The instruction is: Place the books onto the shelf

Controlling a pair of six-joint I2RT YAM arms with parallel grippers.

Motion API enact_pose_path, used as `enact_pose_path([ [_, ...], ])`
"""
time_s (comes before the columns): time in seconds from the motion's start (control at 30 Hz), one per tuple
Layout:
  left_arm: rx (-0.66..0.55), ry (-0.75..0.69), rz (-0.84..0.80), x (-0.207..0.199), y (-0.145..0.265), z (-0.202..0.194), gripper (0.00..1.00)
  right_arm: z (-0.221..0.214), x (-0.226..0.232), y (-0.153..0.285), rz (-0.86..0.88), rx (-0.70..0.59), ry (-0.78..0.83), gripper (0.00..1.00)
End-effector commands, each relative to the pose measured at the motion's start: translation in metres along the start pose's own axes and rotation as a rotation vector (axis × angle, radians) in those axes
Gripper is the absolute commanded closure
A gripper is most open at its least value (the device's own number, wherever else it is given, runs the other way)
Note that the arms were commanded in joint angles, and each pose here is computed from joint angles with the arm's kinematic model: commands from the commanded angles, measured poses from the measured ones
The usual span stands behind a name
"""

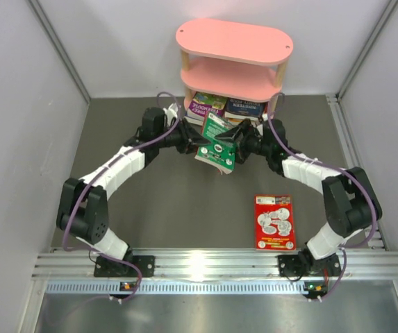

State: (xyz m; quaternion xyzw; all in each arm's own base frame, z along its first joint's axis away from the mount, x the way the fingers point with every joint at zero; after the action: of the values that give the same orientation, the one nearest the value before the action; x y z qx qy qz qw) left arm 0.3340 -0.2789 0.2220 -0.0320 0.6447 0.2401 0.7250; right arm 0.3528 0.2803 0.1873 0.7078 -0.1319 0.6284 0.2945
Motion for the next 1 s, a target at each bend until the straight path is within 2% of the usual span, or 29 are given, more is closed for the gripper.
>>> enact_pose_path([
  [0.0,0.063,-0.271,0.201,-0.015,0.020,-0.004,1.00,0.000,-0.024,0.014,-0.295,0.029,0.217,0.22],
  [0.07,0.042,-0.365,0.303,-0.005,0.026,0.007,1.00,0.016,-0.023,0.027,-0.395,-0.018,0.347,0.16],
  [0.13,0.054,-0.390,0.374,-0.002,0.034,0.009,1.00,0.018,-0.031,0.044,-0.480,-0.016,0.373,0.15],
  [0.23,0.048,-0.490,0.497,0.009,0.043,0.015,1.00,0.018,-0.016,0.054,-0.480,-0.033,0.399,0.15],
  [0.4,0.096,-0.558,0.558,0.015,0.038,-0.001,1.00,0.012,0.019,0.044,-0.418,-0.021,0.411,0.15],
  [0.7,0.128,-0.571,0.509,0.002,0.013,-0.029,1.00,-0.013,0.051,-0.003,-0.315,0.056,0.360,0.15],
  [0.97,0.084,-0.535,0.315,-0.048,0.003,-0.034,1.00,-0.046,0.012,-0.031,-0.374,0.157,0.293,0.16],
])
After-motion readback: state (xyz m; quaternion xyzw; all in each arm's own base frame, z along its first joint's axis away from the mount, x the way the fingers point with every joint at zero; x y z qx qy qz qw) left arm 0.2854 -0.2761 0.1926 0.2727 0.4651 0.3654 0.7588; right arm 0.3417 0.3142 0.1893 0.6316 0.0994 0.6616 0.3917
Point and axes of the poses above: each gripper's point midway between its finger pads, its own y axis back along the fingers, its own x axis along the line the jaws close on, z = x × y, the point moved 1 cm from there along y, back along the fingers, and after that the axes turned 1 degree about -y, right-handed, at the moved point
